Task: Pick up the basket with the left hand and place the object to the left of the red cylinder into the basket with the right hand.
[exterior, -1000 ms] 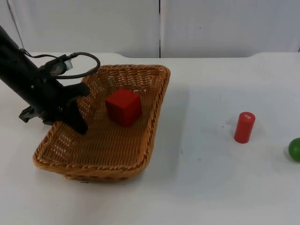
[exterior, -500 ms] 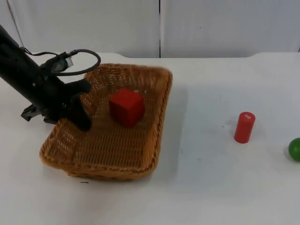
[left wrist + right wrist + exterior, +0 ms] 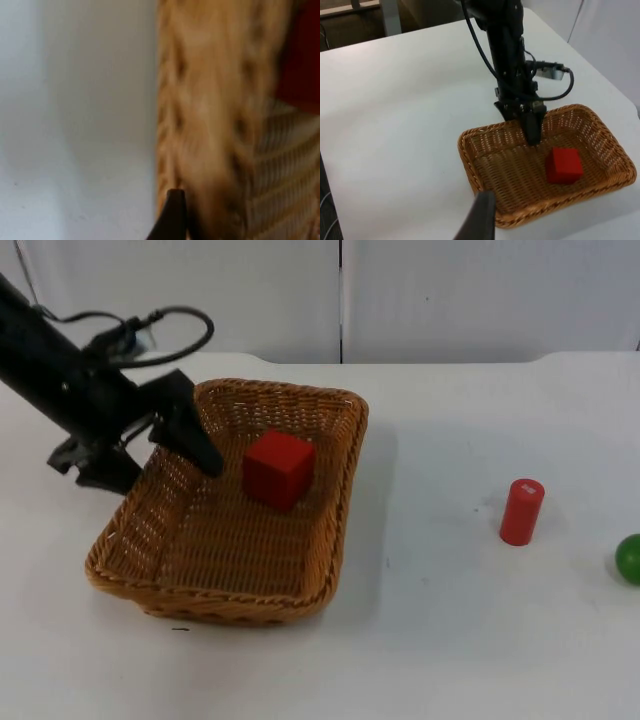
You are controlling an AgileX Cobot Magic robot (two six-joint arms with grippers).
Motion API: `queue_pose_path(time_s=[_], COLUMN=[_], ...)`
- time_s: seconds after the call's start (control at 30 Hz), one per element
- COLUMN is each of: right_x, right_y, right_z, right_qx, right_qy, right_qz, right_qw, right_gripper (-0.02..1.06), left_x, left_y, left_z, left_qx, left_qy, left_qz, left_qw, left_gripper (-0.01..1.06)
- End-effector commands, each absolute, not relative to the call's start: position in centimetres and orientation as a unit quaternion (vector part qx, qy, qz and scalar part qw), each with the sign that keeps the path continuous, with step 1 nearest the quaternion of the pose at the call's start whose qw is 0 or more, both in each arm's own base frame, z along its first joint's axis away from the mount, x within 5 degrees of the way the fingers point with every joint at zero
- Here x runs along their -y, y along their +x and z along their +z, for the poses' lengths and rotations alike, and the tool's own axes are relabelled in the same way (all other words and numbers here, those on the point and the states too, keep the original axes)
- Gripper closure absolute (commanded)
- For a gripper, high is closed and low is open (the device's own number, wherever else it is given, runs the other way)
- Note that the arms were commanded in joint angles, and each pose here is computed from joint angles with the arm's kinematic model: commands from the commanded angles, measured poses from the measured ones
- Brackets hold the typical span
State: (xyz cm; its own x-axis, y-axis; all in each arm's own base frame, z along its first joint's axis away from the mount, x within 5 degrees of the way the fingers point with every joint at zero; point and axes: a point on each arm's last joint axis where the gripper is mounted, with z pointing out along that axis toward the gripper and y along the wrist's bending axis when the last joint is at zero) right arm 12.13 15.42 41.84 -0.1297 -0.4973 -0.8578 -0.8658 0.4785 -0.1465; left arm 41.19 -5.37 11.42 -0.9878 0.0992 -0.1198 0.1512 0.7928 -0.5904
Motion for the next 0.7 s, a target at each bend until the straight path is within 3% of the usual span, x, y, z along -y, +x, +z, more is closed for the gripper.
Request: queue_pose_path(time_s=[0.0, 0.2, 0.67], right_x=[-15.1, -14.8, -14.8], right_y=[11.9, 11.6, 11.6], right_z=[42.1, 42.3, 42.2], right_qx=[-0.721, -0.712, -0.714], right_qy=[-0.471, -0.48, -0.482], right_qz=[0.197, 0.192, 0.191], right_qw=[0.468, 0.474, 0.471], right_gripper=[0.27, 0.27, 0.27], left_x=[5.4, 4.4, 4.4], left_y=[41.0, 40.1, 36.9], left_z=[13.7, 16.9, 24.7], left_qx=[-0.946, -0.963, -0.96], left_qy=[0.074, 0.081, 0.097], left_qz=[-0.31, -0.252, -0.248], left_qw=[0.053, 0.055, 0.092], left_gripper=[0.28, 0.29, 0.29])
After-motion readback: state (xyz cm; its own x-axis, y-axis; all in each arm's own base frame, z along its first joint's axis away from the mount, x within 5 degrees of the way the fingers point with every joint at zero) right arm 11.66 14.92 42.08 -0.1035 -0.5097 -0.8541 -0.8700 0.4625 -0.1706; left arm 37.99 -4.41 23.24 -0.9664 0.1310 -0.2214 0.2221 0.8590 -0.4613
